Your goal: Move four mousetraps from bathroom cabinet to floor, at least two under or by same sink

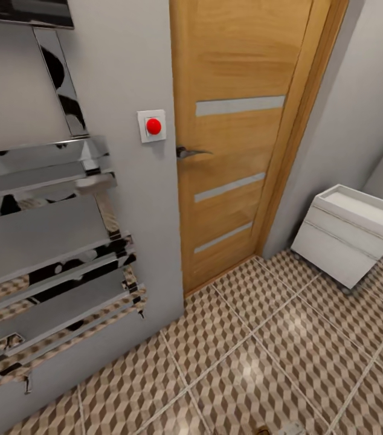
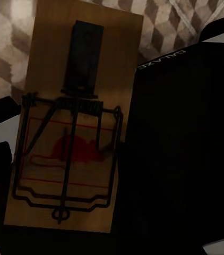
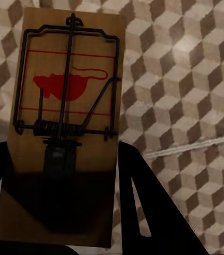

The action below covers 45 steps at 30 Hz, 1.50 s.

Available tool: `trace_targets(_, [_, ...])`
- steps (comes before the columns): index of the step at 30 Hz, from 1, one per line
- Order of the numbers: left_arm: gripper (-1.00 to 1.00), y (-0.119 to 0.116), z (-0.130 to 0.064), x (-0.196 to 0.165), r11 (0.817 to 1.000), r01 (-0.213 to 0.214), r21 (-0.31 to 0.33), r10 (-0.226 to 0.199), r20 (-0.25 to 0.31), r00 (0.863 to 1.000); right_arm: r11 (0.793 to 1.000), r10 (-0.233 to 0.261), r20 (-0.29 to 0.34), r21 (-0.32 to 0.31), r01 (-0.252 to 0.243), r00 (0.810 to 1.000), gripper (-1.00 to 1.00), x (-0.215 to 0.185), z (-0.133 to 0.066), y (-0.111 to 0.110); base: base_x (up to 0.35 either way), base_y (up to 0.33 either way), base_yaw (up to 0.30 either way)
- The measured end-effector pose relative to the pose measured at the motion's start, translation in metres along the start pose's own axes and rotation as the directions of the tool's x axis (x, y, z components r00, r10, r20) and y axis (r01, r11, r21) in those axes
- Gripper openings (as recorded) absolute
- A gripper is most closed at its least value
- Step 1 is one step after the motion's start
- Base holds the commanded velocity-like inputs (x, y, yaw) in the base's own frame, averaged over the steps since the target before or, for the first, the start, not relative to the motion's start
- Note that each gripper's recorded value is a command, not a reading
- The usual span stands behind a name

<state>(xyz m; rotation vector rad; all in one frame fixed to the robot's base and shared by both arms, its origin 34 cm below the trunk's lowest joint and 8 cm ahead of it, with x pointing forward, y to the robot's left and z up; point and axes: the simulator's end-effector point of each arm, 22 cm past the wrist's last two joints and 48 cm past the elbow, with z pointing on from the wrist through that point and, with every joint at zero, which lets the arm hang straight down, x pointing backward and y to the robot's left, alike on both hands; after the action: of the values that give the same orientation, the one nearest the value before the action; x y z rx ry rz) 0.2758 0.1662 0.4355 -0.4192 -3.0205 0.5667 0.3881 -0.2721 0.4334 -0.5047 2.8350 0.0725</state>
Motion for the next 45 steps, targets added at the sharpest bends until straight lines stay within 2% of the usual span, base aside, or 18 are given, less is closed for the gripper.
trace_targets(45, [-1.00,0.0004,0.0000,0.0004,1.000,0.001,0.000,-0.001,-0.001,1.000,1.000,-0.001,0.000,-0.002,0.001,1.000,-1.00,0.0000,0.0002,0.0012,0.000,0.000,-0.299])
